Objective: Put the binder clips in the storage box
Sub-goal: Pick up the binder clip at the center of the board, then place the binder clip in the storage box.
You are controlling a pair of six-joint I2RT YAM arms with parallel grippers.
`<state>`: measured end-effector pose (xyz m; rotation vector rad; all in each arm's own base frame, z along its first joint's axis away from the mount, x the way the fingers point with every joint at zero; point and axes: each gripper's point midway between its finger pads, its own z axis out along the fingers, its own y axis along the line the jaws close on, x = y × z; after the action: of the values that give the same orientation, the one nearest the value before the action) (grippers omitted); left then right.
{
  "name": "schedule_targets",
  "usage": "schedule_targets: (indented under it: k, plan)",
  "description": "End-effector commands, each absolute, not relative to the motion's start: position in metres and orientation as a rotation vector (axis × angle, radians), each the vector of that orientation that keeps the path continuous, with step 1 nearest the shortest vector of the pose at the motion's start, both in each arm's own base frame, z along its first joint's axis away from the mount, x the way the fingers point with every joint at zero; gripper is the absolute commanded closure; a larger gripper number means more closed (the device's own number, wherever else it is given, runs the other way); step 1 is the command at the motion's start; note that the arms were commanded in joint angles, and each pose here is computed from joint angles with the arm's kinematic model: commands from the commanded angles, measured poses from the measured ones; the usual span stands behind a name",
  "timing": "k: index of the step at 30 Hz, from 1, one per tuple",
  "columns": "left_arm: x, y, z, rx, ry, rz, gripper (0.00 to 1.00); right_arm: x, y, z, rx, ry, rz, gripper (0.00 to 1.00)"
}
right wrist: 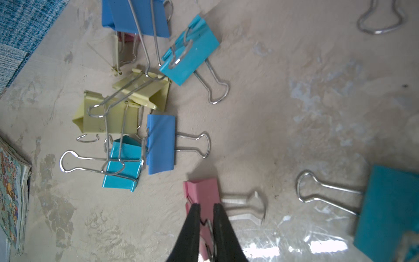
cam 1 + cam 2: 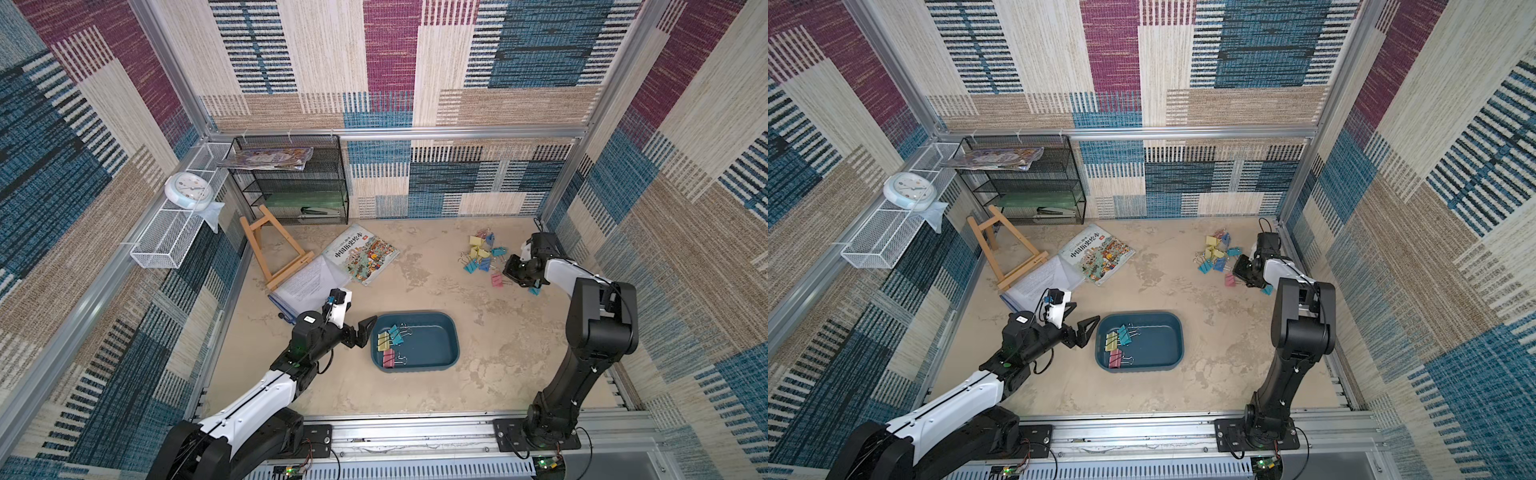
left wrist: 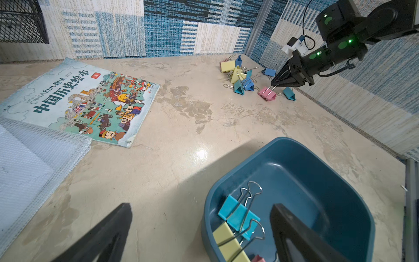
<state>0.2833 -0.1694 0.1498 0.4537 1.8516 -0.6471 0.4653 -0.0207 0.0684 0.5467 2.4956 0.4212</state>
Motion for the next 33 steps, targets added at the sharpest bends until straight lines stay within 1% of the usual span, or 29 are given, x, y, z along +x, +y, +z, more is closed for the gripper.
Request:
schedule_targets:
  k: [1,2,5,8,14,17,21,27,33]
  plan:
    - [0.288,-0.165,0.157,0.427,1.828,-0.622,0.01,0.461,-0.024,0.072,0.529,2.491,0.381,0.98]
    - [0.291,-0.161,0.154,0.4,1.845,-0.594,0.01,0.46,-0.024,0.073,0.527,2.489,0.386,1.0]
    - [0.294,-0.155,0.151,0.383,1.876,-0.553,0.01,0.455,-0.021,0.087,0.519,2.464,0.399,1.0]
    - [0.294,-0.153,0.152,0.367,1.872,-0.55,0.01,0.444,-0.016,0.112,0.52,2.411,0.428,1.0]
    - [0.293,-0.152,0.153,0.361,1.863,-0.543,0.01,0.405,0.018,0.168,0.453,2.285,0.594,1.0]
    - [0.294,-0.15,0.152,0.35,1.866,-0.538,0.01,0.383,0.049,0.188,0.394,2.257,0.673,1.0]
    - [0.296,-0.146,0.15,0.325,1.875,-0.518,0.01,0.349,0.114,0.2,0.275,2.259,0.81,1.0]
    - [0.295,-0.144,0.152,0.319,1.868,-0.506,0.01,0.295,0.199,0.201,0.167,2.289,0.952,1.0]
    - [0.295,-0.144,0.152,0.321,1.867,-0.506,0.01,0.254,0.251,0.193,0.12,2.328,1.036,1.0]
